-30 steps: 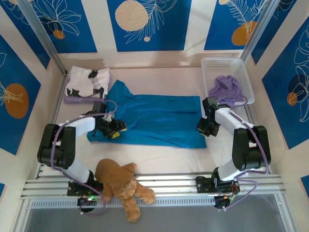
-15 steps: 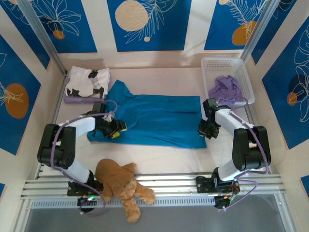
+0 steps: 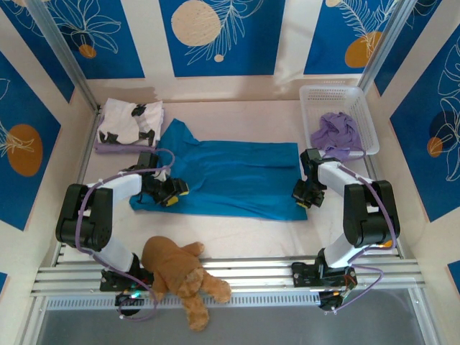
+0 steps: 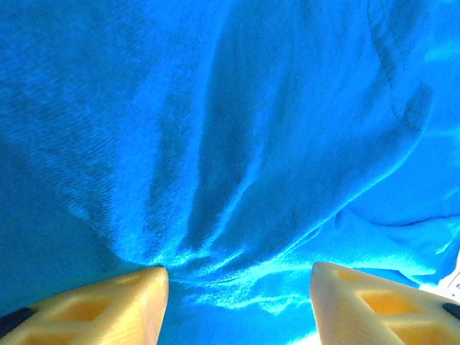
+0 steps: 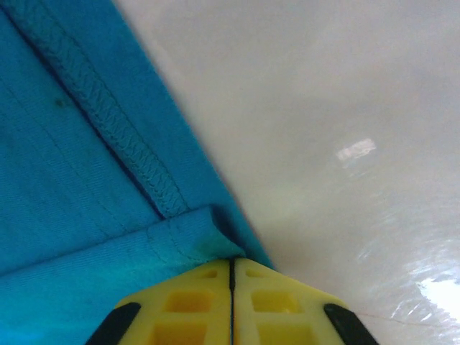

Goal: Fold and stack the t-shirts

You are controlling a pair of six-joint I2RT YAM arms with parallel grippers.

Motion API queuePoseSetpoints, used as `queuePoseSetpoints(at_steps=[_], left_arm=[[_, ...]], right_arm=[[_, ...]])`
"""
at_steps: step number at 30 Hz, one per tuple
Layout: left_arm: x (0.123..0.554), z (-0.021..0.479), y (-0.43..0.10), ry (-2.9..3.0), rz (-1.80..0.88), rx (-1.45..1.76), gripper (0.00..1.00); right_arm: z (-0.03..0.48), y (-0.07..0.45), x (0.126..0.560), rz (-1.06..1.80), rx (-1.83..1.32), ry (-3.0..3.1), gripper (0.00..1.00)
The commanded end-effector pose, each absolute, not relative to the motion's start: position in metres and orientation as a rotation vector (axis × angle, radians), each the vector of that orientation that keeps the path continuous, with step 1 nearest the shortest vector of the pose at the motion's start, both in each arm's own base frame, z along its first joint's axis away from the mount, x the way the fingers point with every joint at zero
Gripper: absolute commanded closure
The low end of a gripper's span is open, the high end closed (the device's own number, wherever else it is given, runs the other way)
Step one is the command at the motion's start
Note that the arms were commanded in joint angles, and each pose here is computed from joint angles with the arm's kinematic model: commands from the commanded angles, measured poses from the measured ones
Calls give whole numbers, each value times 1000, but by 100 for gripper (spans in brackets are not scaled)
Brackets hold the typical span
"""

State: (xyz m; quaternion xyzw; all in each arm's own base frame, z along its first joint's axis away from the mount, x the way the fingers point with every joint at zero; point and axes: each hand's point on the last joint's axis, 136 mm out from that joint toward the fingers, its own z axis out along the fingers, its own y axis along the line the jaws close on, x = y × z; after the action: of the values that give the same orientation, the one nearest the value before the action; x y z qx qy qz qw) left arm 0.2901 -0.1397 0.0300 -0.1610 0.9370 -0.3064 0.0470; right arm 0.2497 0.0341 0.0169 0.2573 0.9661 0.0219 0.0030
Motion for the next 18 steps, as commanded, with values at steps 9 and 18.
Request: queuePoseSetpoints(at_steps=[9, 18], left_arm=[[270, 7, -135, 2958, -865, -506, 43], [266, 0, -133, 2976, -854, -516, 42]], right_arm=[[34, 37, 251, 112, 816, 2997, 100], [58, 30, 261, 153, 859, 2896, 100]])
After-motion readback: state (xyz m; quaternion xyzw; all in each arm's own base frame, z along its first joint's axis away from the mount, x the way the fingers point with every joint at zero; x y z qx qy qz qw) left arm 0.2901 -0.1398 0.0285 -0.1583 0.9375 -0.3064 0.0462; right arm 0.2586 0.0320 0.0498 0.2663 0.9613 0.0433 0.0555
